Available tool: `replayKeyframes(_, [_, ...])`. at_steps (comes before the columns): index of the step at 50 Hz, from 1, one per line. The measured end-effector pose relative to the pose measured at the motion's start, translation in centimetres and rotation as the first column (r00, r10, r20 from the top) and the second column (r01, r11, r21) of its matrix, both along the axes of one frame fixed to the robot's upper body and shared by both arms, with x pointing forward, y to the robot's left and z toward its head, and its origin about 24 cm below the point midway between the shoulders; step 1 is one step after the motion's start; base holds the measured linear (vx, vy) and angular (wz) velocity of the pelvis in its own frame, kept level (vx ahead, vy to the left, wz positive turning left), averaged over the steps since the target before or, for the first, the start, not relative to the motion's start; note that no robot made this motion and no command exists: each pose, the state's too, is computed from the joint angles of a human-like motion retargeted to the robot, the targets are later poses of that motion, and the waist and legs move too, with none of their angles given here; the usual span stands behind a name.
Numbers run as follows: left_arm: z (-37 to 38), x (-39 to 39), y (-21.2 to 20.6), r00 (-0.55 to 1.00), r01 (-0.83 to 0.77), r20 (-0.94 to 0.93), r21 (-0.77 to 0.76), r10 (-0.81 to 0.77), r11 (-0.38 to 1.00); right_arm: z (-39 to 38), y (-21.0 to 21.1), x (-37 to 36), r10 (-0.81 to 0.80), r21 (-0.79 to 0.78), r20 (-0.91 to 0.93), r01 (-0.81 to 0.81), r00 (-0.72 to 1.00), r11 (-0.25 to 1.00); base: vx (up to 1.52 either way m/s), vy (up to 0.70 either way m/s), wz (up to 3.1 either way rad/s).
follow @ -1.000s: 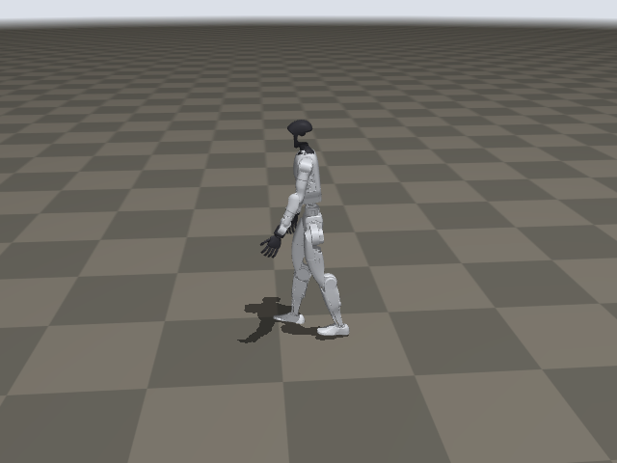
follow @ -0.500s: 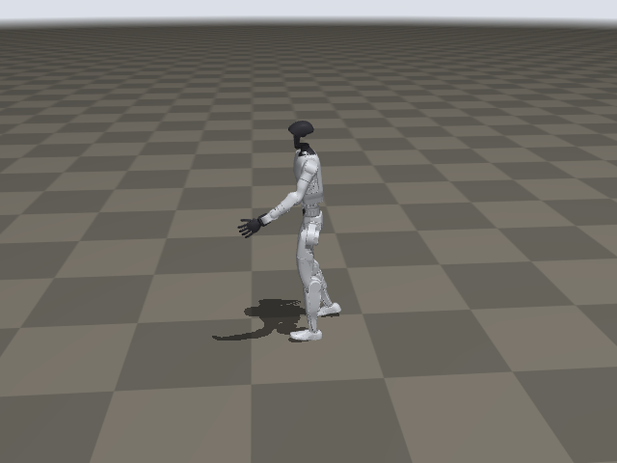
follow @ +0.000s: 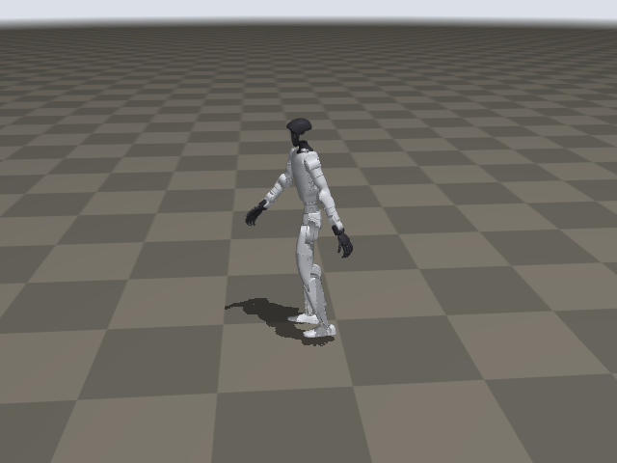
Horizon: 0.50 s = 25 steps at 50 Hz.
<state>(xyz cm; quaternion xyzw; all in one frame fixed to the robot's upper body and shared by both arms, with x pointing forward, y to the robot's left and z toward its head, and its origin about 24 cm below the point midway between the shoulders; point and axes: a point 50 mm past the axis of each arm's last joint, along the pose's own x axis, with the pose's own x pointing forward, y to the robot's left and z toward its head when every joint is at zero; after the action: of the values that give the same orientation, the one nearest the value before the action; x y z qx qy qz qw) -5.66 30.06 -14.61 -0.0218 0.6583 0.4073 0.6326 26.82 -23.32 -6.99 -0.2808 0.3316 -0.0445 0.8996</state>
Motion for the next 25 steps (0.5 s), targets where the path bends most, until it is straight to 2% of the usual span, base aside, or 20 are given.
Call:
replayKeyframes(6, [-0.9,5.0,-1.2,0.995,0.038,0.088,-0.001,-0.038,0.999,-6.7,-1.4,-10.8,-0.1,-0.026,-0.372,0.097,0.923,0.995,-0.26,0.1,0.61])
replayKeyframes(12, [0.5,18.9,-3.1,0.884,0.223,0.405,0.072,-0.233,0.972,-9.4,-2.0,-20.8,-0.117,-0.081,-0.682,0.085,0.722,0.993,-0.38,0.13,0.42])
replayKeyframes(16, [5.0,28.8,-4.2,0.656,0.4,0.623,0.193,-0.427,0.896,-9.8,-1.8,-24.0,-0.09,-0.057,-0.74,0.072,0.666,0.996,-0.46,0.09,-0.05])
replayKeyframes(19, [9.5,34.4,-4.4,0.461,0.497,0.692,0.318,-0.556,0.808,-10.0,-1.0,-25.3,-0.078,-0.025,-0.74,0.088,0.668,0.996,-0.46,0.07,-0.34])
replayKeyframes(22, [14.0,38.2,-4.0,0.31,0.531,0.696,0.439,-0.648,0.725,-10.3,0.2,-26.5,-0.058,0.02,-0.74,0.108,0.67,0.994,-0.46,0.17,-0.45])
replayKeyframes(25, [17.6,40.5,-3.7,0.224,0.504,0.69,0.523,-0.688,0.688,-10.5,1.5,-28.2,-0.019,0.071,-0.762,0.113,0.647,0.991,-0.44,0.38,-0.28])
